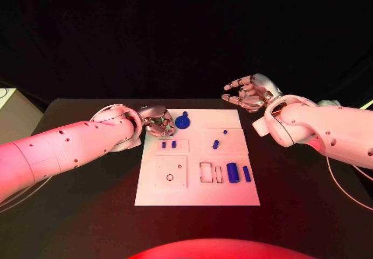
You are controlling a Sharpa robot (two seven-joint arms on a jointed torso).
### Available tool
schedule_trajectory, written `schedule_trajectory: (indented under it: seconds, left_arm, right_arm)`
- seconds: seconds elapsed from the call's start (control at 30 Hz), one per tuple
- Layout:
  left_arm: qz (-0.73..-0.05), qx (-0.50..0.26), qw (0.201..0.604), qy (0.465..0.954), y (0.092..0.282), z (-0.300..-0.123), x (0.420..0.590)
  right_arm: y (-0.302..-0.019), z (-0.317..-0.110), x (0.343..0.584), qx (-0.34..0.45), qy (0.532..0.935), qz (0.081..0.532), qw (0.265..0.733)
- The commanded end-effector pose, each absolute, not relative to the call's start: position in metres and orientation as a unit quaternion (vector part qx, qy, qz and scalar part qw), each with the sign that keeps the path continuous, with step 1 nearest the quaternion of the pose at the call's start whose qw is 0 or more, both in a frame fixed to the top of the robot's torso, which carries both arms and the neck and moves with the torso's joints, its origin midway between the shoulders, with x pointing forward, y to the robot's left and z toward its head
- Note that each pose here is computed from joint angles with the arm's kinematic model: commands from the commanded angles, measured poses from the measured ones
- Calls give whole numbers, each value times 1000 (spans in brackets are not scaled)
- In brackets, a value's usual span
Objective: Assemble the parts on the task board
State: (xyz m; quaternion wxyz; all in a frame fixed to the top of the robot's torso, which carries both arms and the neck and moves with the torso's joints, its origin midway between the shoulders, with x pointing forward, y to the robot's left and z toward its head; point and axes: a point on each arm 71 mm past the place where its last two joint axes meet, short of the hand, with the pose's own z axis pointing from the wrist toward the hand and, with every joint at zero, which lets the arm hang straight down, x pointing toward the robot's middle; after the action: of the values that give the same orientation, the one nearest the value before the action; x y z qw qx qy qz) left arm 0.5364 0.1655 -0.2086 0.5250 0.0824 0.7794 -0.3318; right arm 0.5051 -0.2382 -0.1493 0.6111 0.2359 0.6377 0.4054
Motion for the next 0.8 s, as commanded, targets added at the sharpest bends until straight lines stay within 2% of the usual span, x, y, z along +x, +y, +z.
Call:
schedule_trajectory:
  seconds: [0.03, 0.8]
  left_arm:
    - [-333, 81, 519, 783, 165, -209, 536]
    - [-357, 62, 541, 759, 166, -203, 537]
  right_arm:
    - [-237, -149, 505, 230, 636, 410, 613]
    - [-237, -149, 506, 230, 637, 410, 611]
